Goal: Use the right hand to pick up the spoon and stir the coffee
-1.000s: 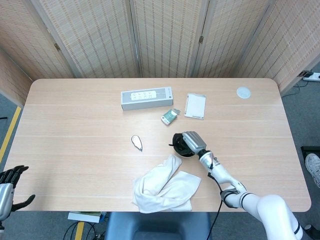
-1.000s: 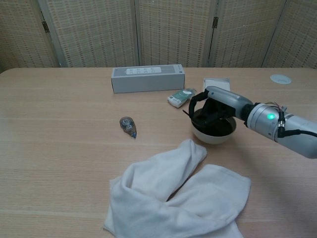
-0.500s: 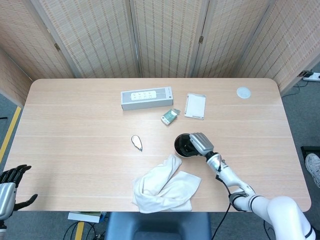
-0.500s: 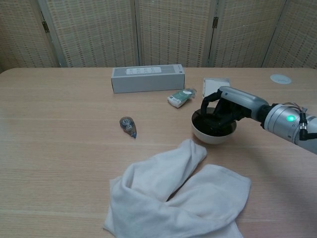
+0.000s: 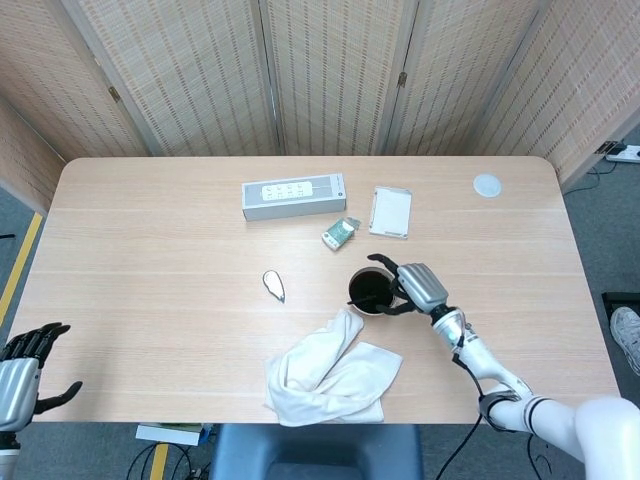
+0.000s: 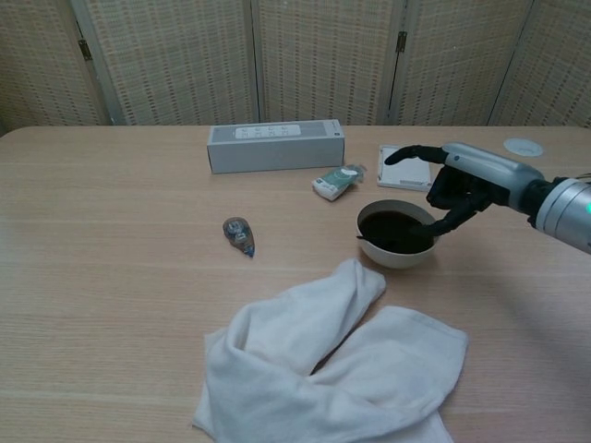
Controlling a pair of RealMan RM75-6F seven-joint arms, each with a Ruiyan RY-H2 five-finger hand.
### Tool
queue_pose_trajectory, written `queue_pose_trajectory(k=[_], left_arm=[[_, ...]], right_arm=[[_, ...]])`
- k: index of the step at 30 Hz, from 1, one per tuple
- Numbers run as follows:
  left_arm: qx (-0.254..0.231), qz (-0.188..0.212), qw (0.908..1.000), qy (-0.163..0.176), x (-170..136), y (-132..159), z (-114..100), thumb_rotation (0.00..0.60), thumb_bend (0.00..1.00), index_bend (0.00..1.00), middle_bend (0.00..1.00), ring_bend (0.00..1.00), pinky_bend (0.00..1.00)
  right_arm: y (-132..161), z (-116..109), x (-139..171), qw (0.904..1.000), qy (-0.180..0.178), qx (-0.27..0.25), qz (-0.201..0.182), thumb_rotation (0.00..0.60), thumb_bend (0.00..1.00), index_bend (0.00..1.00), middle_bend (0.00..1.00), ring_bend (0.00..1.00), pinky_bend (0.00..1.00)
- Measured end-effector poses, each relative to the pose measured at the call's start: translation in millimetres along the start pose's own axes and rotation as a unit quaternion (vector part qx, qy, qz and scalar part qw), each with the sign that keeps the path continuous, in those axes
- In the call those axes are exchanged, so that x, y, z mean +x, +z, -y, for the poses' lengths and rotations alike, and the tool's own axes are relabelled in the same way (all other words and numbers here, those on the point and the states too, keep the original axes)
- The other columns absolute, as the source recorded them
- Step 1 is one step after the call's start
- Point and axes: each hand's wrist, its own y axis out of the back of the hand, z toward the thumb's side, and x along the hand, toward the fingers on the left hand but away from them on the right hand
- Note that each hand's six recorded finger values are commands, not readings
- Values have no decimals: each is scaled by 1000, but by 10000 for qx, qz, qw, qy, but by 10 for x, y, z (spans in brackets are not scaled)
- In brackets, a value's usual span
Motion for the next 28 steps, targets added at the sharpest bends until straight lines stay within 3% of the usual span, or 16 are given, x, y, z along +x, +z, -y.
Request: queue_pose_trajectory(k=[3, 5, 8, 12, 16, 22, 28], left_arm=[[-7, 9, 10000, 20, 28, 5, 0, 600, 215, 201, 193, 187, 190], [-21, 26, 10000, 28, 51, 19, 3, 600, 215, 201, 193, 186, 190], [-45, 80, 9999, 49, 94, 67, 13, 600, 214, 200, 193, 187, 190], [-77, 183, 9998, 87, 153, 157, 19, 600, 215, 200, 189, 186, 189], [-133, 279, 9994, 168, 217, 254, -2, 600, 215, 200, 188, 186, 189], [-198, 350, 9989, 259, 247, 356, -21, 600, 215, 196, 189, 186, 190], [-258, 400, 9983, 337, 253, 428, -19, 600, 215, 185, 189, 186, 190]], right_arm=[[-82, -207, 144, 9993, -188, 332, 59, 600, 148, 150, 843, 970, 1000], [-163, -387, 295, 9968, -361, 698, 148, 600, 217, 160, 760, 888, 971], [-252, -563, 494, 9918, -519, 1121, 316, 600, 261, 220, 600, 693, 807], [-329, -778, 833, 9825, -711, 1603, 627, 600, 263, 221, 413, 456, 582], [-368, -997, 1276, 9730, -979, 1852, 964, 600, 263, 143, 204, 276, 392], [-412, -1174, 1897, 9623, -1221, 2017, 1357, 600, 258, 126, 167, 175, 259], [-375, -1156, 2324, 9577, -1345, 2051, 1505, 600, 254, 124, 167, 166, 240]])
